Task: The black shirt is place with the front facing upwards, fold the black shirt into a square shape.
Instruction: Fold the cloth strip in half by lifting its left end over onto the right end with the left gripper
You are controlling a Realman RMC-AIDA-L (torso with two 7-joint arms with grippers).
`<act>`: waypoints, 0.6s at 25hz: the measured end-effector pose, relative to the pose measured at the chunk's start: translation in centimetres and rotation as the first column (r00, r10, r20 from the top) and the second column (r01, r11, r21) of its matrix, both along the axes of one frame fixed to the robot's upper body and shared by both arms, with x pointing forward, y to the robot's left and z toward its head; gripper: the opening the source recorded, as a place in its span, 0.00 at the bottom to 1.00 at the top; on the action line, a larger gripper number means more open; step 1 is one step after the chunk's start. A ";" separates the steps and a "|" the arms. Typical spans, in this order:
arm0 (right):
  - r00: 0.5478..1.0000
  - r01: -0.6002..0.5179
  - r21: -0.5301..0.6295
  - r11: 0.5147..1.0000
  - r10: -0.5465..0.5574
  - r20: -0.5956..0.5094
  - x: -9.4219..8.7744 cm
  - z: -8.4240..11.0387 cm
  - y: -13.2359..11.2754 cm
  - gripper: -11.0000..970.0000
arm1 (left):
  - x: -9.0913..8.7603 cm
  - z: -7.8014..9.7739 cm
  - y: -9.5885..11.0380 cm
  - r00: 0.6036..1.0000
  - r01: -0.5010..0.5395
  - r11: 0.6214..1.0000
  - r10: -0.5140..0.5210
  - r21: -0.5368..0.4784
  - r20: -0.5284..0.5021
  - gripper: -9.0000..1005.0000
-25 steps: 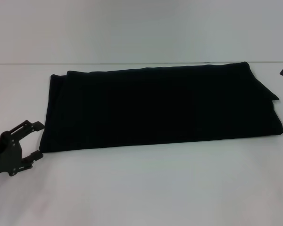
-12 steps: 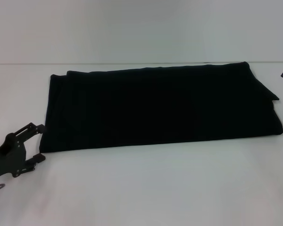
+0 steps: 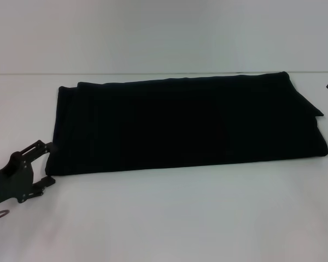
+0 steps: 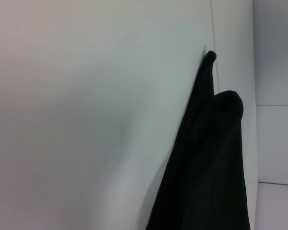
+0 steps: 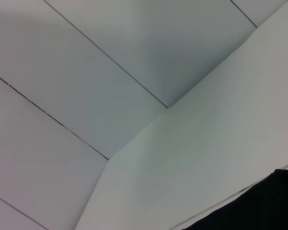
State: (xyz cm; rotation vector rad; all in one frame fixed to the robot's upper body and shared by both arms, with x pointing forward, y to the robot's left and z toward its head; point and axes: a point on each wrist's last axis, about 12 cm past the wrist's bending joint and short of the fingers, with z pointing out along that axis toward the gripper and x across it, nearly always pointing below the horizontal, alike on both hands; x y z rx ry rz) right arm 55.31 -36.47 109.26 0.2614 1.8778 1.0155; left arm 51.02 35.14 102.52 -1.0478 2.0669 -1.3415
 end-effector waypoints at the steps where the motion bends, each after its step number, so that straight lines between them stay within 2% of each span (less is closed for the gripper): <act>1: 1.000 -0.001 0.001 1.000 0.001 0.001 0.0 0.0 0.0 0.94 | 0.1 0.0 -0.1 1.000 0.001 1.000 -0.001 0.001 0.001 0.94; 7: 1.000 -0.010 0.014 1.000 0.010 0.010 -0.1 0.2 0.0 0.94 | 0.9 0.1 -0.8 1.000 0.014 1.000 -0.014 0.001 0.004 0.94; 15: 1.000 -0.011 0.024 1.000 0.010 0.016 -0.3 0.2 0.0 0.93 | 2.9 0.7 -2.3 0.998 0.047 0.998 -0.048 0.032 0.037 0.94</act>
